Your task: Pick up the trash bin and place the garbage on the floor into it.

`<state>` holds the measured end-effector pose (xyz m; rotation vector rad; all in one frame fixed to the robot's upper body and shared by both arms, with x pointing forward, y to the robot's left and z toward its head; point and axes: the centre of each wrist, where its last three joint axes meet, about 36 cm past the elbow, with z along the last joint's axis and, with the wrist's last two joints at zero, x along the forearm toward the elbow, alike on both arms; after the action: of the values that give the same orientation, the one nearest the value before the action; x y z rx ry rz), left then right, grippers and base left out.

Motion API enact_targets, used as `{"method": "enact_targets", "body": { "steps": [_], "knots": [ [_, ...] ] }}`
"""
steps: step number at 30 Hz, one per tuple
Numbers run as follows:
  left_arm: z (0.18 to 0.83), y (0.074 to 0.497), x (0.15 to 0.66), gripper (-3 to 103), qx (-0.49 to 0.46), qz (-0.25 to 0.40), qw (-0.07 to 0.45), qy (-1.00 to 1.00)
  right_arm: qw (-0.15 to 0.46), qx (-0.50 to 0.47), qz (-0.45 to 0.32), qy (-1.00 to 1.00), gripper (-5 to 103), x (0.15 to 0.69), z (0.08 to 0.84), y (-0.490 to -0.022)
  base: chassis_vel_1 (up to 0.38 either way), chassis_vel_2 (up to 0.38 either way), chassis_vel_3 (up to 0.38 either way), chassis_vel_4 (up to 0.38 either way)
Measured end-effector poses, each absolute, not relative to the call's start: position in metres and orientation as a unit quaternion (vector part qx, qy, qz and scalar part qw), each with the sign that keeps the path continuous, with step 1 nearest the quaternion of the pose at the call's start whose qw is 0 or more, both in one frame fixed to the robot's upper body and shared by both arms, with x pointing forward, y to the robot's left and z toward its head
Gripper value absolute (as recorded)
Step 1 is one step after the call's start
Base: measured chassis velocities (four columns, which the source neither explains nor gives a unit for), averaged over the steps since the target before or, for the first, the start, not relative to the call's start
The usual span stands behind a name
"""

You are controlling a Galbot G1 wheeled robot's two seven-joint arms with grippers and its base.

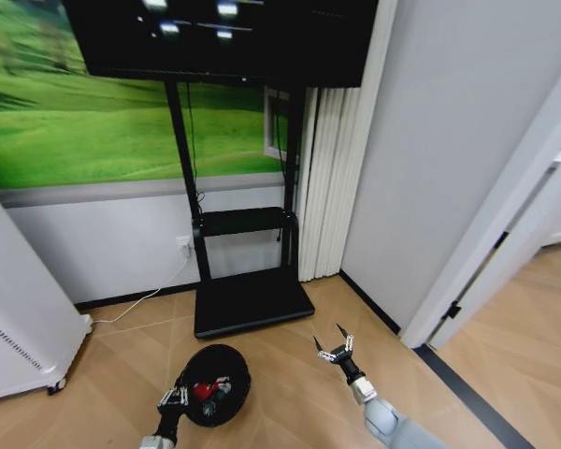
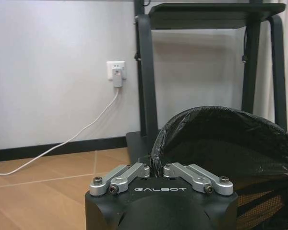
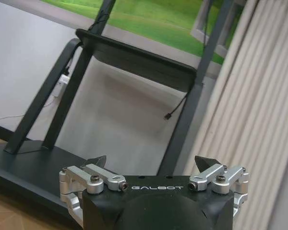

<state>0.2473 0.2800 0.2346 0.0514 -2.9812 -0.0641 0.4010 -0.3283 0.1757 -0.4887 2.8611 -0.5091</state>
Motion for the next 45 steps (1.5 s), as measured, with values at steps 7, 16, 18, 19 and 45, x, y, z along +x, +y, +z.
{"method": "enact_targets", "body": {
  "steps": [7,16,18,19,45],
  "knots": [
    [0.235,0.278,0.245,7,0.019,-0.019,0.078,-0.997,0.100,-0.168,-0.175,0.965,100,0.399,0.178,-0.330,0.076,0.075,0.078,0.085],
    [0.228,0.273,0.240,7,0.022,-0.017,0.074,-0.997,0.102,-0.177,-0.184,0.961,100,0.385,0.180,-0.336,0.058,0.062,0.054,0.072],
    [0.228,0.273,0.240,7,0.022,-0.017,0.074,-0.997,0.103,-0.175,-0.184,0.962,100,0.383,0.180,-0.337,0.000,0.000,0.000,0.000],
    [0.228,0.272,0.240,7,0.022,-0.017,0.074,-0.997,0.104,-0.174,-0.185,0.962,100,0.381,0.180,-0.338,-0.029,-0.082,0.001,0.038],
    [0.225,0.266,0.234,7,0.015,-0.015,0.078,-0.997,0.125,-0.167,-0.220,0.953,100,0.342,0.176,-0.332,0.102,-0.247,-0.112,0.243]
  ]
}}
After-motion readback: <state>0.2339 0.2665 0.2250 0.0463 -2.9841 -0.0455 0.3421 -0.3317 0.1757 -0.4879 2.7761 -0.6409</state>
